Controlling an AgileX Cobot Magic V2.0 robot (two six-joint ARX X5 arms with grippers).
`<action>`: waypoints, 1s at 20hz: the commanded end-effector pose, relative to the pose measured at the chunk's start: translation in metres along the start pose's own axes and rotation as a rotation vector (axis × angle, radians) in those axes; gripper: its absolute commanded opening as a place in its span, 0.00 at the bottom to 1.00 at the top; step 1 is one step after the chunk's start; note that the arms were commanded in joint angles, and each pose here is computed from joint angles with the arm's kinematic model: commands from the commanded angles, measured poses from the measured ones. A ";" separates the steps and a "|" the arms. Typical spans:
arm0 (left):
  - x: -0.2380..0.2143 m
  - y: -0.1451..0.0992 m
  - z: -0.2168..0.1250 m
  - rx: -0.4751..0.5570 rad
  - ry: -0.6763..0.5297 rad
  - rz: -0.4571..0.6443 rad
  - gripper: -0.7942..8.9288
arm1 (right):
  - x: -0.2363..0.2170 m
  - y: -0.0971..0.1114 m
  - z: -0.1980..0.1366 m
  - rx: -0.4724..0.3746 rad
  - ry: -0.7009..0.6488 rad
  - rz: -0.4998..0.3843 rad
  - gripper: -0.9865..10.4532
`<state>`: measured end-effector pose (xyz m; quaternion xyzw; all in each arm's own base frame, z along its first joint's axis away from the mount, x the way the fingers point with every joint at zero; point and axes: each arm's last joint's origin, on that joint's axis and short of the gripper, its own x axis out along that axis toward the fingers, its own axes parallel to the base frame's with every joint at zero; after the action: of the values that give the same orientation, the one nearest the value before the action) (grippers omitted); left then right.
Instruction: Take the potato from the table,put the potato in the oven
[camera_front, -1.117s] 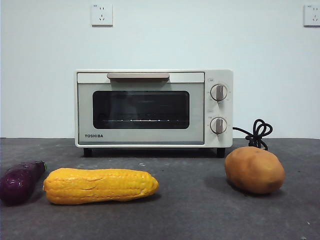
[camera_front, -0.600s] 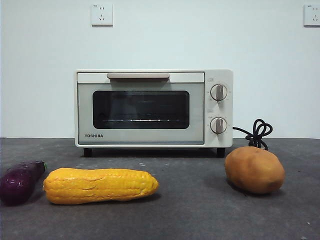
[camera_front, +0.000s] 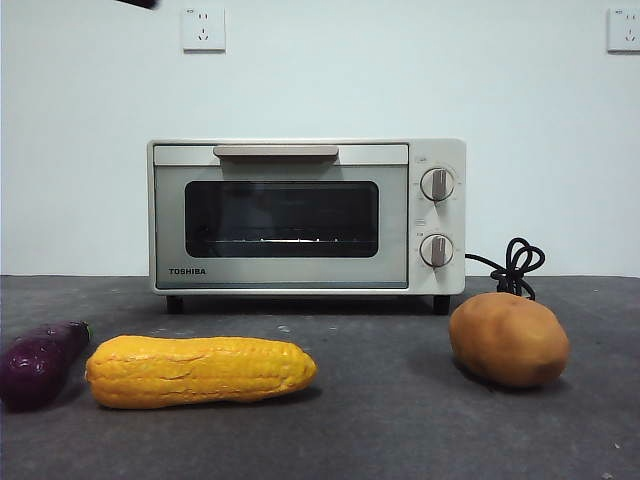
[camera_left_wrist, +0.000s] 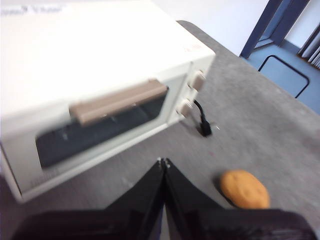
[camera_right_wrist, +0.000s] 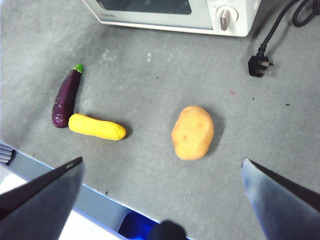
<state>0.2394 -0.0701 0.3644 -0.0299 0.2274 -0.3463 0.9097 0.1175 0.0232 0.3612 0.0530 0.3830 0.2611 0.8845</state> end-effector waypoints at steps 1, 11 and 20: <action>0.033 0.009 0.015 0.050 0.020 0.025 0.07 | 0.004 -0.002 0.002 0.010 0.014 -0.001 0.66; 0.138 0.041 0.023 0.100 0.077 0.053 0.07 | 0.010 -0.005 0.004 0.025 0.043 0.000 0.66; 0.170 0.051 0.000 0.103 0.166 0.085 0.07 | 0.010 -0.005 0.004 0.027 0.043 0.000 0.66</action>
<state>0.3798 -0.1393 0.3011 0.0483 0.2593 -0.3226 0.9091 0.1280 0.0240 0.3565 0.0581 0.4044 0.2580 0.8755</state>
